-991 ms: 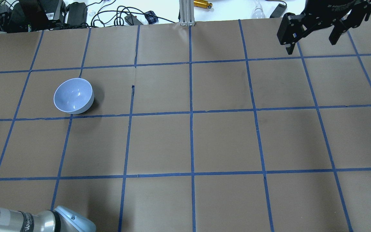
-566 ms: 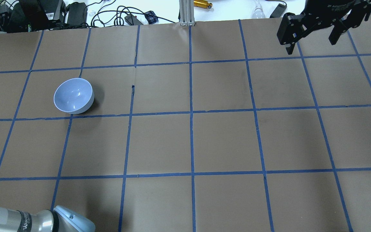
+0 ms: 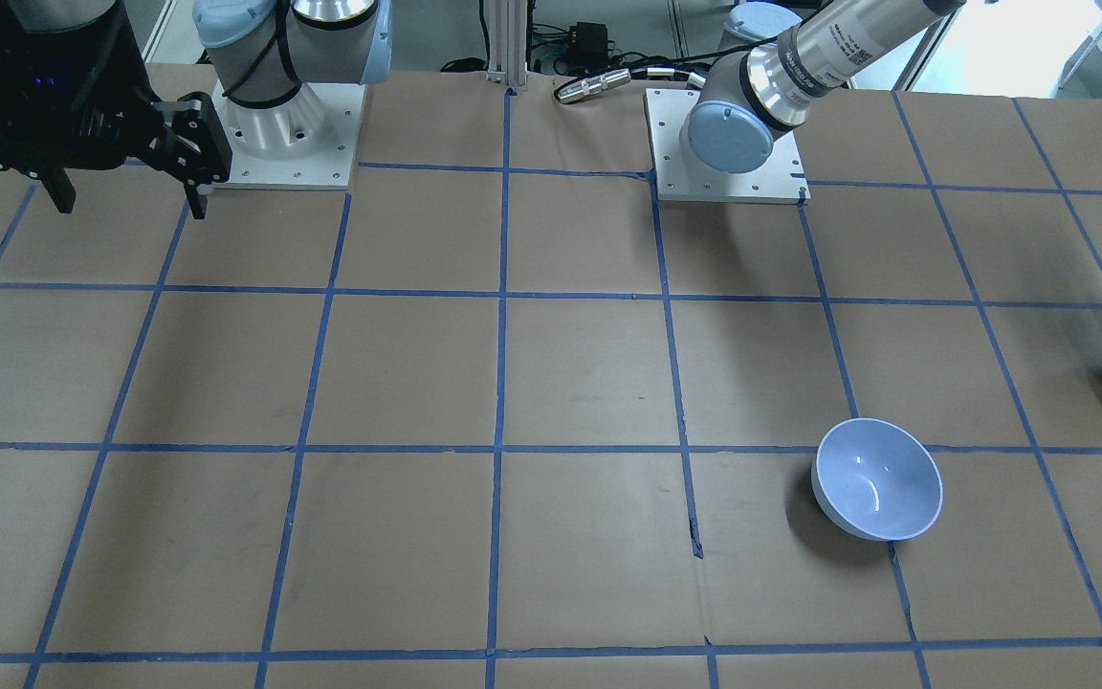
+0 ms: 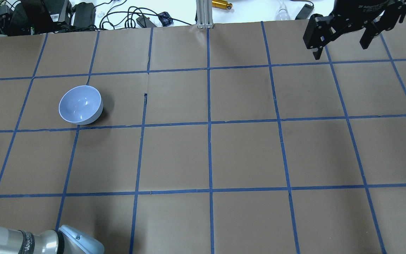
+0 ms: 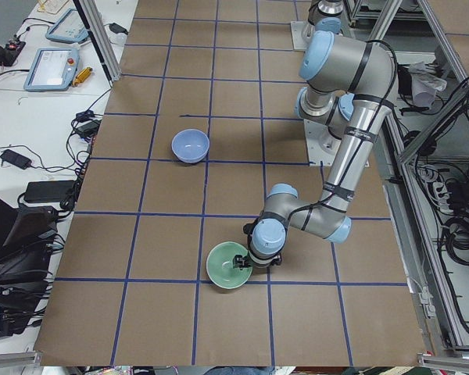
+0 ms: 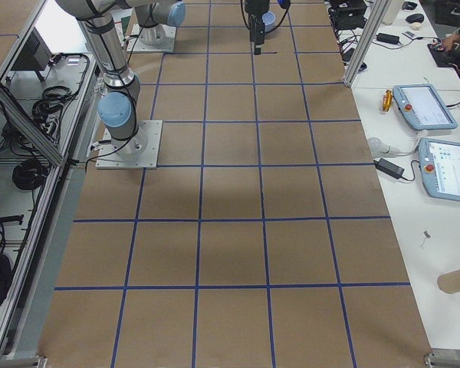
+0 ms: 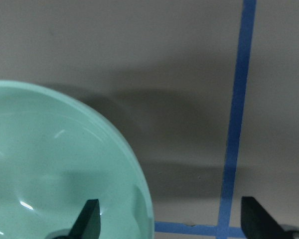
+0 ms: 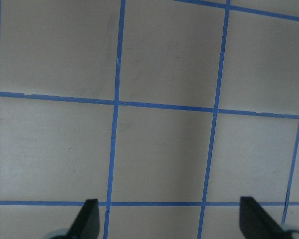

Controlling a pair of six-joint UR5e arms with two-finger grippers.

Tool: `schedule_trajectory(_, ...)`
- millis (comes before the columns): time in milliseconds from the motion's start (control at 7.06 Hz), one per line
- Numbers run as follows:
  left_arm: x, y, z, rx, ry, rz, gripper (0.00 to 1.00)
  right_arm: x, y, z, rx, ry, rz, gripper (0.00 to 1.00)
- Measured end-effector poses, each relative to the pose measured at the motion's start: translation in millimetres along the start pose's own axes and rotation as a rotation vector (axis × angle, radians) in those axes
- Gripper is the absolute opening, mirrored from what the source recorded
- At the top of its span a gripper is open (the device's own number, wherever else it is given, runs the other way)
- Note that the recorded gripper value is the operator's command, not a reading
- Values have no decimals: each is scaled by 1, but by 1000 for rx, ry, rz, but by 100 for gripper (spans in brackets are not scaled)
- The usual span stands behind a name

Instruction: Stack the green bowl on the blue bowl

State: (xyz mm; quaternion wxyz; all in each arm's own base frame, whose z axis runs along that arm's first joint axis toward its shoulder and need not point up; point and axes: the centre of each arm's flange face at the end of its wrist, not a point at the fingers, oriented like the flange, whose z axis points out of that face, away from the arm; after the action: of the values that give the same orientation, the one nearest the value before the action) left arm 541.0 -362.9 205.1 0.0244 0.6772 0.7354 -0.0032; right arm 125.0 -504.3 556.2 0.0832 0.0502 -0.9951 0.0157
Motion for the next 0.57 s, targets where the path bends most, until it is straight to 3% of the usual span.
schedule_trajectory(283,0,0,6,7,0,0,60,0,0,0,0,0,0,100)
schedule_trajectory(566,-1,2,8,7,0,-1,48,0,0,0,0,0,0,100)
